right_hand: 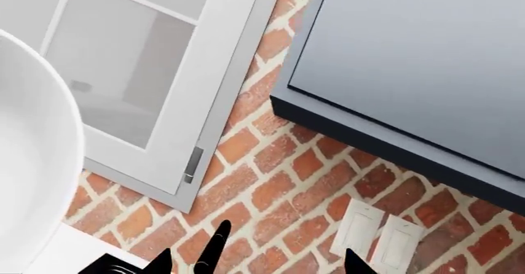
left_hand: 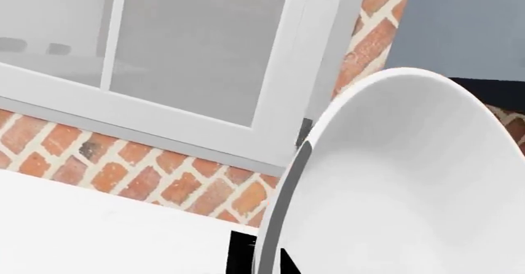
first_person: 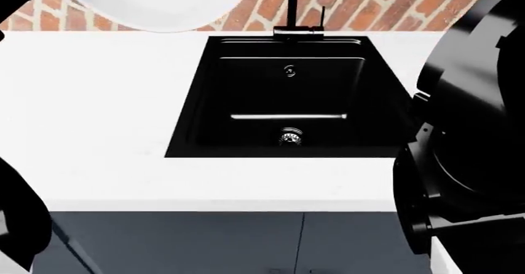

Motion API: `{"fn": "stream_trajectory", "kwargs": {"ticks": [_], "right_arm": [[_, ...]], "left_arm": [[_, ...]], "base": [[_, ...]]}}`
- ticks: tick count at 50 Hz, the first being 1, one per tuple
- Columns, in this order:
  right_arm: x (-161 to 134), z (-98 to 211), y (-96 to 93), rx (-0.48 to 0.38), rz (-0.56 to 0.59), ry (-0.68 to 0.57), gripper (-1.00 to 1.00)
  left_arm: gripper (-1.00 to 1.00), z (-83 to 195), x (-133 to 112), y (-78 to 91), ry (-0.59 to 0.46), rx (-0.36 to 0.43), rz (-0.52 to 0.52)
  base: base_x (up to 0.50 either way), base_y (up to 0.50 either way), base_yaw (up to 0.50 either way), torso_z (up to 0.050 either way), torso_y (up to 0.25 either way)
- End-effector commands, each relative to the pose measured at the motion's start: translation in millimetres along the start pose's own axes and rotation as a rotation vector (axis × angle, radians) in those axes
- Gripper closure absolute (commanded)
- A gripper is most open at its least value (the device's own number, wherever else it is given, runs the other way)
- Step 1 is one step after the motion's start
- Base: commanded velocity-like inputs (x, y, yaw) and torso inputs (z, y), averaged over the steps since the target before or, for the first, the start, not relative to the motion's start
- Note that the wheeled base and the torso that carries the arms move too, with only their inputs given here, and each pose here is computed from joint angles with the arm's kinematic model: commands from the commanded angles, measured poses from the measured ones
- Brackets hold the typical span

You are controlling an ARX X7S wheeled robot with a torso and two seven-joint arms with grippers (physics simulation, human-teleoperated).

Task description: Place the two vegetables and bowl onto the tray for setting up a vegetable dip station.

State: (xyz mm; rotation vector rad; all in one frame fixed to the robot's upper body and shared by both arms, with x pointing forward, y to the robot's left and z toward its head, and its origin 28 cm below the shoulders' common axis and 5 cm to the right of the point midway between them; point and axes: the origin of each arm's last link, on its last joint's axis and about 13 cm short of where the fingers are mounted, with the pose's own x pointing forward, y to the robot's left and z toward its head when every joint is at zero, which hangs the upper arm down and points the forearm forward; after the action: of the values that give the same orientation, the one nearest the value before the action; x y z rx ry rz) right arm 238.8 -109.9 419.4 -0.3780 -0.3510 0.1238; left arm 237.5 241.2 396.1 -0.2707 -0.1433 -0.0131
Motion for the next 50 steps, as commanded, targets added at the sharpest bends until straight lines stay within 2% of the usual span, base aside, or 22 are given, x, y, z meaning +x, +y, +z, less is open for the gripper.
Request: {"fn": "stream_trajectory", "kwargs": {"ticks": [1, 50], "right_arm": [[-0.2, 0.1, -0.4, 0.000, -0.003, 0.002, -1.00], [0.1, -1.0, -1.2, 0.007, -0.009, 0.016, -1.00]], "left_arm": [[1.00, 1.7, -0.6, 0.3, -0.009, -0.007, -0.001], [1.00, 2.9, -1.0, 0.3, -0.014, -0.011, -0.003]], "base": [[0.00, -0.50, 0.00, 0.000, 0.000], [0.00, -0.50, 0.00, 0.000, 0.000]]}}
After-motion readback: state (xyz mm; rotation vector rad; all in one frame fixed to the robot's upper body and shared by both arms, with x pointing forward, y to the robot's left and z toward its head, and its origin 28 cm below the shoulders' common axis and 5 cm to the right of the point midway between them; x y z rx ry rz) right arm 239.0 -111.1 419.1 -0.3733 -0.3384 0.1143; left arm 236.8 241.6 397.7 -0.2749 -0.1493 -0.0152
